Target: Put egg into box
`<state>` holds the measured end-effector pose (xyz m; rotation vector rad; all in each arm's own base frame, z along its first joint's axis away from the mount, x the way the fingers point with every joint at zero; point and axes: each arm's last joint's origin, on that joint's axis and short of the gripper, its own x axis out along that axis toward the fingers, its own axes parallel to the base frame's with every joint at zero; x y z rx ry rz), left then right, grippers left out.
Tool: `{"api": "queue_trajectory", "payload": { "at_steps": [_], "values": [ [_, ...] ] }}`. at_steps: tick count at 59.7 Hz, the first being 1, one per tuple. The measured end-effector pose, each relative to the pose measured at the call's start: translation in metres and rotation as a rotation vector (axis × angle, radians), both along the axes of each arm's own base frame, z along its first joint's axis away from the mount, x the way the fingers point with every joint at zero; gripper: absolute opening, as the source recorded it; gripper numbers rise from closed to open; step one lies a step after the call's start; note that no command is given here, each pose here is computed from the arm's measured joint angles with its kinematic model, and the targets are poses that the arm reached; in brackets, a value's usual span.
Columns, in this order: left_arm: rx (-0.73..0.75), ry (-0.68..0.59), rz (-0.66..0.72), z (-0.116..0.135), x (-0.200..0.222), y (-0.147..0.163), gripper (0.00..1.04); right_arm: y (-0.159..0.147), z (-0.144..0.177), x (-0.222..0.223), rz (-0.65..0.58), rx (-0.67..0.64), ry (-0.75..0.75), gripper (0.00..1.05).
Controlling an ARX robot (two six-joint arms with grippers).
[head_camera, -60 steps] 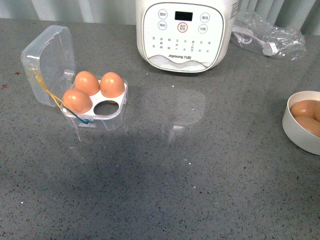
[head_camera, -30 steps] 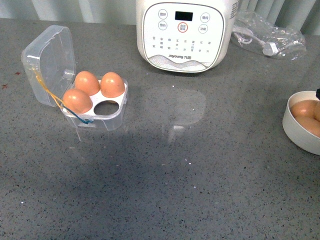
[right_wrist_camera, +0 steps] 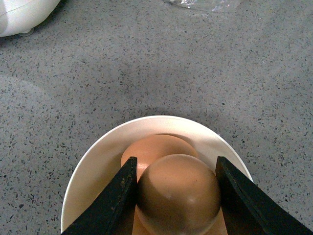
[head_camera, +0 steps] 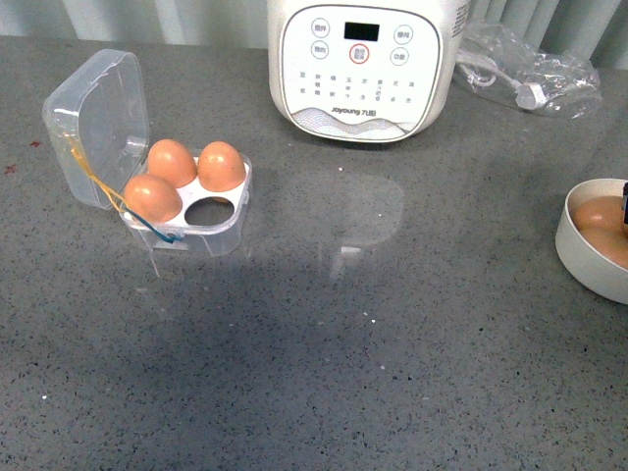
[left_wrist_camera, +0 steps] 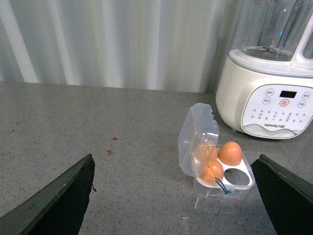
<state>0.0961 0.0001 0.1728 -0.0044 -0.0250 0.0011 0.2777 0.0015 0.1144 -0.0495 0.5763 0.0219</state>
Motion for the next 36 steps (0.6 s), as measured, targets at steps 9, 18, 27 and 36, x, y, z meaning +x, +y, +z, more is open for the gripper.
{"api": "queue_trajectory", "payload": {
  "at_steps": [9, 18, 27, 36],
  "values": [
    [0.000, 0.000, 0.000, 0.000, 0.000, 0.000, 0.98, 0.003, 0.009, -0.002, 0.030, 0.002, -0.017, 0.41],
    [0.000, 0.000, 0.000, 0.000, 0.000, 0.000, 0.98, 0.009, 0.028, -0.009, 0.129, 0.036, -0.036, 0.40],
    [0.000, 0.000, 0.000, 0.000, 0.000, 0.000, 0.98, 0.023, 0.046, -0.012, 0.328, 0.094, -0.033, 0.40],
    [0.000, 0.000, 0.000, 0.000, 0.000, 0.000, 0.98, 0.045, 0.057, -0.003, 0.528, 0.121, -0.042, 0.40]
  ]
}}
